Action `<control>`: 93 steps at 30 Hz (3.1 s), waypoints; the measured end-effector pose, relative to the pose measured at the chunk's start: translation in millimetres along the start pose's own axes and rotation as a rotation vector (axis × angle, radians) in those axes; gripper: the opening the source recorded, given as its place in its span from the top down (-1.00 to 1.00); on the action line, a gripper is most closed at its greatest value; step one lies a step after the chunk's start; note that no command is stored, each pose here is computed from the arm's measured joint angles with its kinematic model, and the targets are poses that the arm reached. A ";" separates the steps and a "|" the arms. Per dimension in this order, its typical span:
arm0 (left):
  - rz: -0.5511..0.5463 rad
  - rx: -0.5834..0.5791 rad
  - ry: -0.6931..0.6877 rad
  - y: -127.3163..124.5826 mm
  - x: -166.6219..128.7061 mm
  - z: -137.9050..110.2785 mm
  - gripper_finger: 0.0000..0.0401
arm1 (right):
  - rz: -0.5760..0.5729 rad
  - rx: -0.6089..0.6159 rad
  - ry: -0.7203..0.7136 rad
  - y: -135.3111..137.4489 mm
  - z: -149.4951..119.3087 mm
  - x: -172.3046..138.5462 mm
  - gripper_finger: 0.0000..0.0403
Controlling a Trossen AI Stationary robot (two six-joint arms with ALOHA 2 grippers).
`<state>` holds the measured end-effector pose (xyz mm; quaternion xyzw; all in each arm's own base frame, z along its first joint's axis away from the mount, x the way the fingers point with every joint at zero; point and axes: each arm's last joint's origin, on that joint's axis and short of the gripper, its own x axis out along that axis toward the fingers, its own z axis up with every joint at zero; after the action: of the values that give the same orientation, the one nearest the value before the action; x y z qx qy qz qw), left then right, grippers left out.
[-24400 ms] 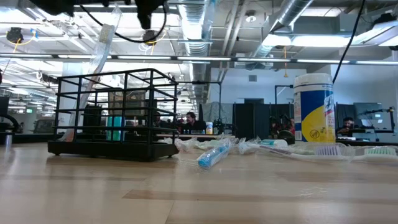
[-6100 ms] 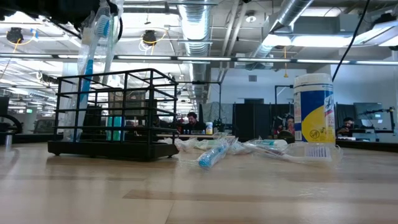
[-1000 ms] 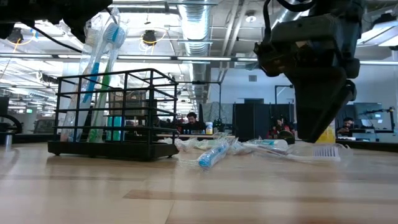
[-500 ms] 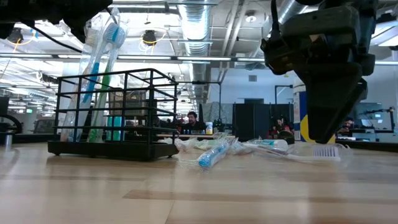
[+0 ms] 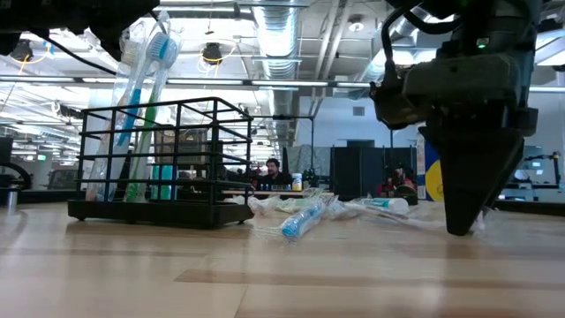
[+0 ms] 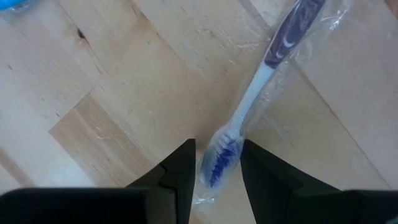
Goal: Pick & Place toothbrushing station
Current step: Put the bottom purple toothbrush into the wire organizer
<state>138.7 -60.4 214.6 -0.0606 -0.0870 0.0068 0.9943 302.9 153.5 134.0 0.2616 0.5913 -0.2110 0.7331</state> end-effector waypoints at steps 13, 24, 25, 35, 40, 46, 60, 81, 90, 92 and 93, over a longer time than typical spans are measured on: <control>0.000 0.000 0.000 0.0 0.0 0.0 0.44 | -0.015 -0.028 0.016 -2.3 -0.9 -1.0 0.94; 0.000 0.000 -0.001 0.0 0.0 0.1 0.44 | -0.050 -0.076 0.061 3.3 1.8 -17.2 0.95; 0.001 0.001 -0.001 0.0 0.0 0.1 0.44 | -0.063 -0.088 0.063 3.2 2.5 -19.3 0.95; 0.001 0.039 -0.024 -0.4 0.7 3.7 0.44 | -0.105 -0.147 0.057 10.2 16.6 -43.3 0.97; 0.003 0.134 -0.033 -4.3 7.1 12.0 0.44 | -0.132 -0.179 0.060 13.5 25.5 -61.2 0.97; 0.043 0.302 -0.018 -14.3 26.1 23.3 0.44 | -0.140 -0.228 0.033 18.4 38.9 -84.1 0.97; 0.198 0.686 0.126 -49.5 83.5 24.0 0.44 | -0.107 -0.317 -0.060 27.3 64.8 -133.5 0.97; 0.394 1.319 0.411 -106.3 128.2 7.0 0.44 | 0.067 -0.404 -0.242 41.2 92.5 -191.2 0.97; 0.405 1.453 0.479 -122.2 148.4 -3.7 0.44 | 0.102 -0.422 -0.247 42.7 95.3 -193.3 0.97; 0.401 1.462 0.483 -123.5 150.2 -6.4 0.44 | 0.109 -0.423 -0.250 43.4 95.5 -193.5 0.97; 0.400 1.464 0.485 -123.7 150.4 -7.2 0.44 | 0.110 -0.427 -0.251 43.4 95.6 -193.5 0.97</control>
<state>288.5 -180.4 248.5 0.5939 0.1710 0.2275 0.7525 361.1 126.6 344.7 0.1044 0.5118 -0.0722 0.8497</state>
